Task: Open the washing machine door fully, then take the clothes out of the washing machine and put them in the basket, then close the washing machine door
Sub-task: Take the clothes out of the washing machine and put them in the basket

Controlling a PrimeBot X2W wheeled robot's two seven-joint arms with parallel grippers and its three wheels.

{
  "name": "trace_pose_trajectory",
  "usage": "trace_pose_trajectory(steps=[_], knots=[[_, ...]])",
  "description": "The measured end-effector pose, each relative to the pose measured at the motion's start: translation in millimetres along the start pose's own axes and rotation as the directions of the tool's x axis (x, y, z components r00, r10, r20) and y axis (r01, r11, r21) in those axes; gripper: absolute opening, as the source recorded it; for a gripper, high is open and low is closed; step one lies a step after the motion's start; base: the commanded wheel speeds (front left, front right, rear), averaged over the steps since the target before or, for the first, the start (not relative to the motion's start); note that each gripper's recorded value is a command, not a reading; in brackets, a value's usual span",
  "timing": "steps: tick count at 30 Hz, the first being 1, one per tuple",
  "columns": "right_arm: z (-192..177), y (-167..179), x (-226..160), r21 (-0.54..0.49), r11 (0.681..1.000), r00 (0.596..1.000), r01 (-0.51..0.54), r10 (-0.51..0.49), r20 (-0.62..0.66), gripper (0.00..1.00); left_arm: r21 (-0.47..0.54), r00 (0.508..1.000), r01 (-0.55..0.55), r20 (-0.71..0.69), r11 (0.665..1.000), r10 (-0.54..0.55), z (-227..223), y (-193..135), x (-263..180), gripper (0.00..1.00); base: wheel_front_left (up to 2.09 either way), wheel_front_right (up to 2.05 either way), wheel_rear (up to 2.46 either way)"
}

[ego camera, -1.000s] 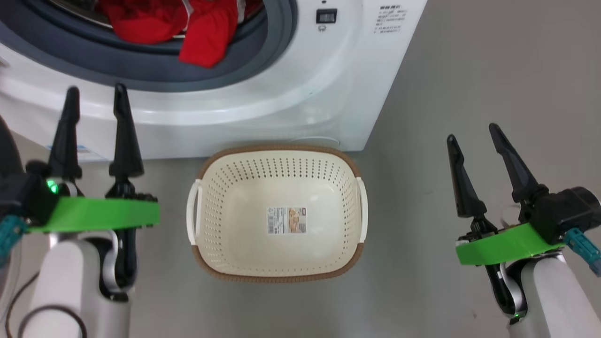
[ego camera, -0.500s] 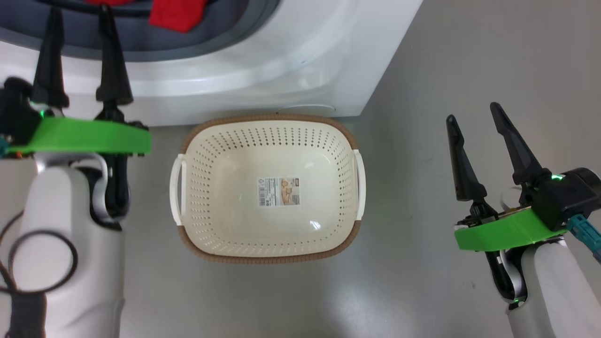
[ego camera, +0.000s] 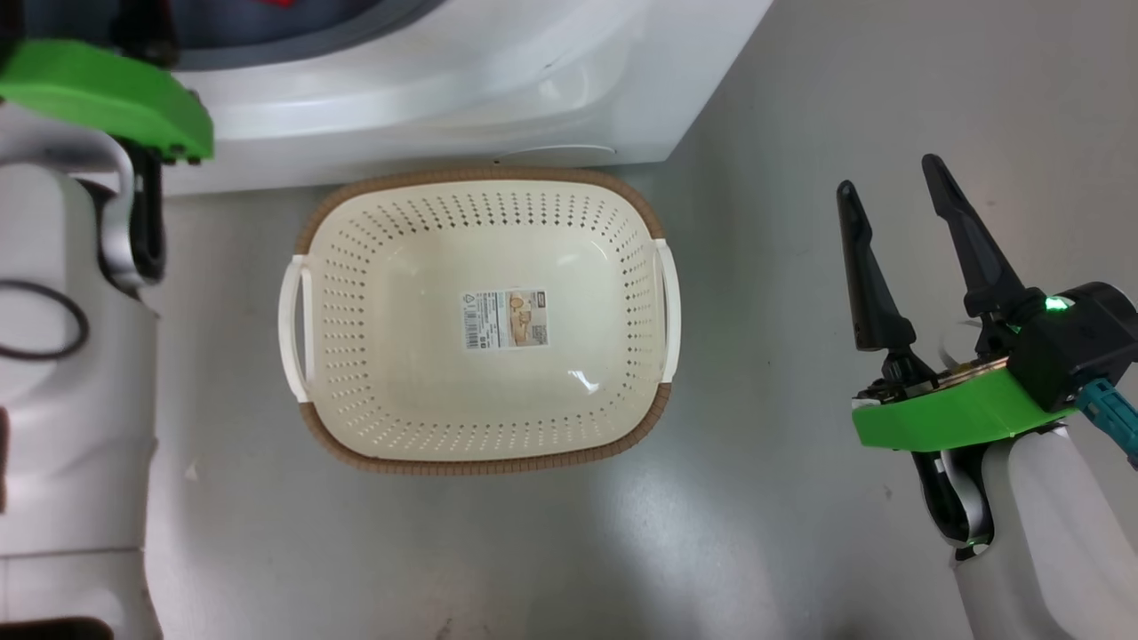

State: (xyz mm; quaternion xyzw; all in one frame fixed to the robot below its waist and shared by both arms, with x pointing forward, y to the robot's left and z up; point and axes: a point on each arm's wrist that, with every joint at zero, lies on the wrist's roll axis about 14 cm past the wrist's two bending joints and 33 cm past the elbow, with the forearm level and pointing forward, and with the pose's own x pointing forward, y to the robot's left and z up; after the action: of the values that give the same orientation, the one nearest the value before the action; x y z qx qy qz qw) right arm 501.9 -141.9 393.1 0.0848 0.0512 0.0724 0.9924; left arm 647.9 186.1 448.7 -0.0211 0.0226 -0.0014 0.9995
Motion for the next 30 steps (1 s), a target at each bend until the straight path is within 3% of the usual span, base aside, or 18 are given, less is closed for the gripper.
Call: trace_pose_trajectory(steps=[21, 30], knots=[[-13.9, -10.6, 1.2, 0.041, 0.999, 0.999, 0.025, -0.024, -0.031, 1.00, 0.227, 0.953, 0.029, -0.299, 0.973, 0.042, -56.5, 15.0, 38.8, 1.00, 0.00, 0.00, 0.00], [-19.3, -14.9, -2.7, 0.047, 0.998, 0.998, 0.036, -0.034, -0.048, 1.00, 0.265, 0.933, 0.044, -0.355, 0.963, 0.055, -77.5, 20.7, 41.6, 1.00, 0.00, 0.00, 0.00]])
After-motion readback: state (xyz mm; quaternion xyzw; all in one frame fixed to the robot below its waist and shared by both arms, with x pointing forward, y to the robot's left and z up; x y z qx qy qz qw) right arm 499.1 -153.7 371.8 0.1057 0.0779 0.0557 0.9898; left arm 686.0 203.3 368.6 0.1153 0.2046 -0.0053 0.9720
